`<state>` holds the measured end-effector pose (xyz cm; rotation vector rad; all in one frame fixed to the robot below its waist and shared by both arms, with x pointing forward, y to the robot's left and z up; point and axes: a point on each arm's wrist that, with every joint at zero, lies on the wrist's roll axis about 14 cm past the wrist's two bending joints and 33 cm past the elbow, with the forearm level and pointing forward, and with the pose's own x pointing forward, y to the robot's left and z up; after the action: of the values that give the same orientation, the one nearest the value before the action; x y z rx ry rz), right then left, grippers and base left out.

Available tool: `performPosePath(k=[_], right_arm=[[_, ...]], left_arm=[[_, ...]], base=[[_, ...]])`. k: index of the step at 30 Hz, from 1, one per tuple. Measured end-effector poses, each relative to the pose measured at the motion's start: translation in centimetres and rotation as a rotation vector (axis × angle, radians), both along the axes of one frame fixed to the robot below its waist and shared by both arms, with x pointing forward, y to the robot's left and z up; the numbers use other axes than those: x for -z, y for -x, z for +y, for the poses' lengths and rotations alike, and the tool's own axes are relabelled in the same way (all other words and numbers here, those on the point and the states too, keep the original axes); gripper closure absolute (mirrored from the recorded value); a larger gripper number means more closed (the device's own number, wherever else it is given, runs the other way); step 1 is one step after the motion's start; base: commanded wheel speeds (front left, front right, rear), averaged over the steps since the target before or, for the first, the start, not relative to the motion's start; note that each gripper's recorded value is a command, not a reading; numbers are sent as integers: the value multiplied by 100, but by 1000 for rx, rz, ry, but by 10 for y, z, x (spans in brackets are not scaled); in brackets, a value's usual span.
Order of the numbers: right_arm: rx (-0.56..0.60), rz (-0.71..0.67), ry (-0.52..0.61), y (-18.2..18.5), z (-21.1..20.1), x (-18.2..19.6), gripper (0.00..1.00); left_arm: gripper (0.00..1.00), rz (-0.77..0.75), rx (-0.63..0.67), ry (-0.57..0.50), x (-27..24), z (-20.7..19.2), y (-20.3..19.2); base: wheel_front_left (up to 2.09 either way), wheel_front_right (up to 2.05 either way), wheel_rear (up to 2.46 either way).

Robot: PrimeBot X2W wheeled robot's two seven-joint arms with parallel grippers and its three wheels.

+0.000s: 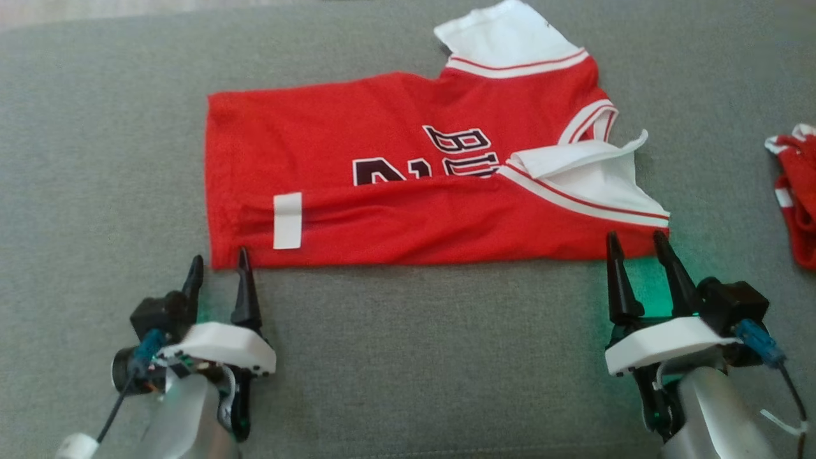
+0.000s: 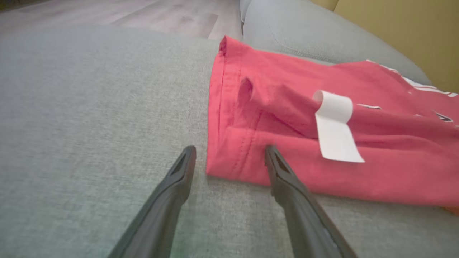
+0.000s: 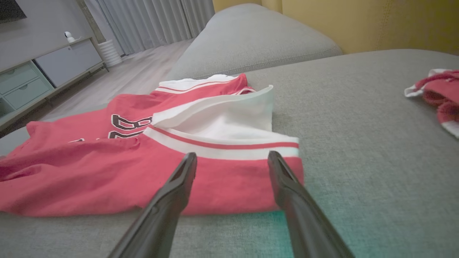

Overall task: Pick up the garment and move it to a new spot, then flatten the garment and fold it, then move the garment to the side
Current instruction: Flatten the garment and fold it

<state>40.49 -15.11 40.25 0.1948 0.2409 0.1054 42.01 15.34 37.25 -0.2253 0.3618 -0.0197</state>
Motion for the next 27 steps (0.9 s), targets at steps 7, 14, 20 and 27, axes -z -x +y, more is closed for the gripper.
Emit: performPosePath(k=[7, 14, 20, 27], right_arm=[[46, 20, 17, -2, -17, 8, 0], [118, 68, 35, 0, -41, 23, 0], [99, 115, 18, -5, -32, 37, 0], [143, 152, -57, -9, -33, 46, 100]], left_arm=[[0, 52, 32, 11, 19, -10, -11], [100, 61, 71, 33, 22, -19, -15], [100, 58, 75, 39, 20, -19, -15], [100, 52, 66, 54, 17, -18, -12]], base=[[0, 0, 0], [0, 0, 0], [0, 0, 0], [0, 0, 0]])
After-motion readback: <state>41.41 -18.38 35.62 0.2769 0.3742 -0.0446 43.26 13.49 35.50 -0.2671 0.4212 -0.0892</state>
